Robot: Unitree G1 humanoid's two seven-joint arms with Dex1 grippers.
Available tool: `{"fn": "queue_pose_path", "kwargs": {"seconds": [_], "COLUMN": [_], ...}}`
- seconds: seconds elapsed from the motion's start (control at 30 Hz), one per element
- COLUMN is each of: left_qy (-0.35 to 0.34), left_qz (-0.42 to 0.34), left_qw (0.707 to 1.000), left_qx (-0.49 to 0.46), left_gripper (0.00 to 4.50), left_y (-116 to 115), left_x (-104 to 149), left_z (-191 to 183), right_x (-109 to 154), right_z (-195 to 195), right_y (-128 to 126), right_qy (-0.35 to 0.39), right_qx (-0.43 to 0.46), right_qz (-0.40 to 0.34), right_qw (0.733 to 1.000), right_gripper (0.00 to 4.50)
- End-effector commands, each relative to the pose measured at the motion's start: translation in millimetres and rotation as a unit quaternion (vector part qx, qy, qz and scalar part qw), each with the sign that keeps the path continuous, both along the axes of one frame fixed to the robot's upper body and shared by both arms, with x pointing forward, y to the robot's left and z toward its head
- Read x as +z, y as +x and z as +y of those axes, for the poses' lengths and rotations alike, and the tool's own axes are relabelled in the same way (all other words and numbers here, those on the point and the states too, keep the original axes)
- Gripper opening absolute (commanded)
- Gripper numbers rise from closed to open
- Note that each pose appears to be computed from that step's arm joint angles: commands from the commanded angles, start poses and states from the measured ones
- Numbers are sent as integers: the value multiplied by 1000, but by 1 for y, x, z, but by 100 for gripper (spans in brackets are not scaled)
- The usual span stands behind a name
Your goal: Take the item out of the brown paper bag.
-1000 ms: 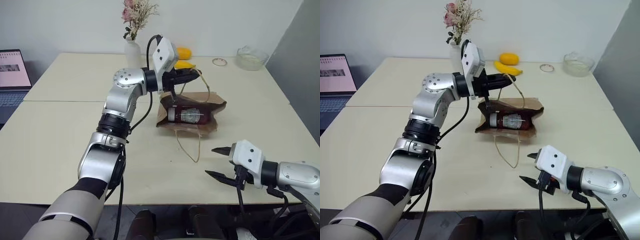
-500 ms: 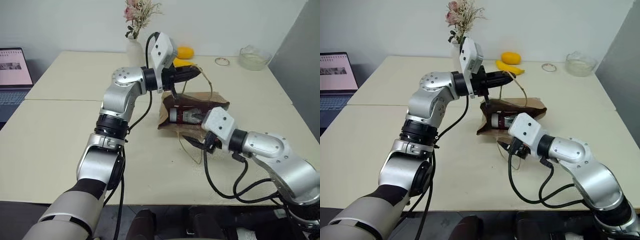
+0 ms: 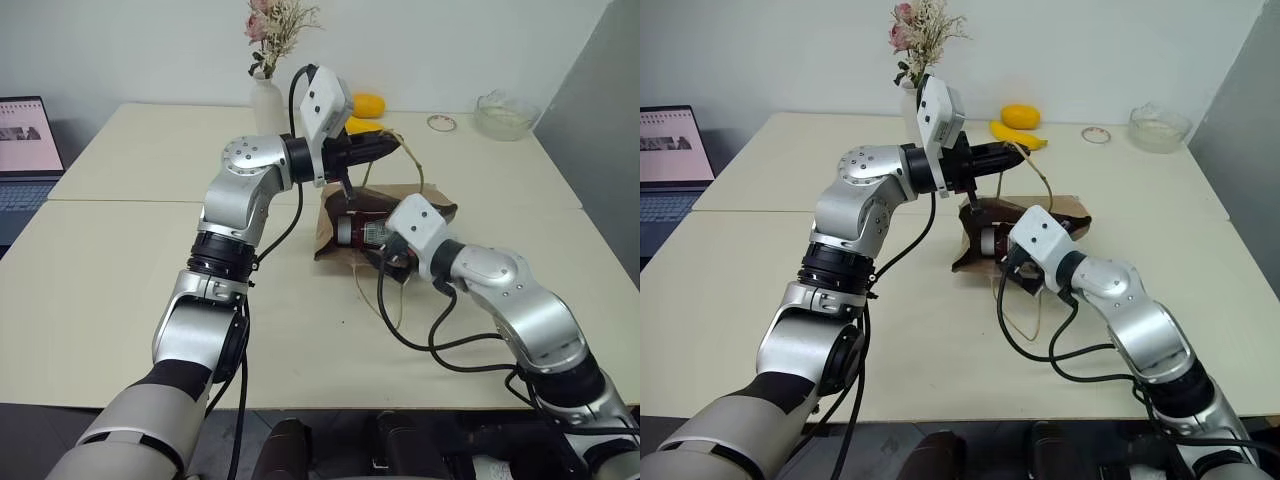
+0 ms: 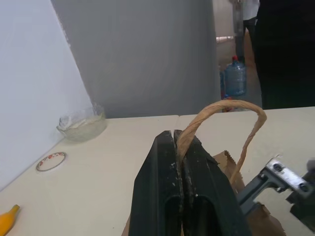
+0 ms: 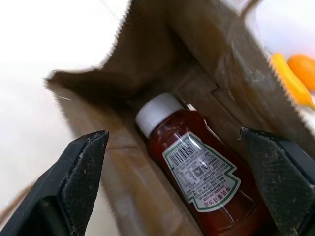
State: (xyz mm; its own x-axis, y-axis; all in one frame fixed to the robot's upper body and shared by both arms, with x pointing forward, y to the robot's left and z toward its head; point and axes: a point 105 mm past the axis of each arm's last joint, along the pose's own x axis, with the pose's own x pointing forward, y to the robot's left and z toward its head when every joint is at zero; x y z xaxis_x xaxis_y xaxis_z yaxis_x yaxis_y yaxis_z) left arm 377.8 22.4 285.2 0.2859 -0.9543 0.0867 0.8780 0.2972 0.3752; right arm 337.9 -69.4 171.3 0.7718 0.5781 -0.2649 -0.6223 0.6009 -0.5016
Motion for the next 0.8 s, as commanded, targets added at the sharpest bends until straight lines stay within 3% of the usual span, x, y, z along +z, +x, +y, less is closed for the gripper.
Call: {"fn": "queue_pose_path", "kwargs": {"seconds": [0.03,0.37,0.8], "left_qy": [-23,-24,-24], "left_qz": [-33,-37,-39], "left_qw": [999,999,999], "left_qx": [-10,0,7], "left_gripper": [0,0,0], "left_y": [-8,-6,-5], "left_x": [20,23,24], "left_z": [-1,5,9], "right_x": [8,-4,-28], "right_z": [10,21,12], "right_y": [9,32,61], "right_qy": [-31,-157,-303], "right_qx": [19,45,54], "right_qz": [-41,-87,-91], "right_qw": [998,983,947], "right_gripper": [447,447,447]}}
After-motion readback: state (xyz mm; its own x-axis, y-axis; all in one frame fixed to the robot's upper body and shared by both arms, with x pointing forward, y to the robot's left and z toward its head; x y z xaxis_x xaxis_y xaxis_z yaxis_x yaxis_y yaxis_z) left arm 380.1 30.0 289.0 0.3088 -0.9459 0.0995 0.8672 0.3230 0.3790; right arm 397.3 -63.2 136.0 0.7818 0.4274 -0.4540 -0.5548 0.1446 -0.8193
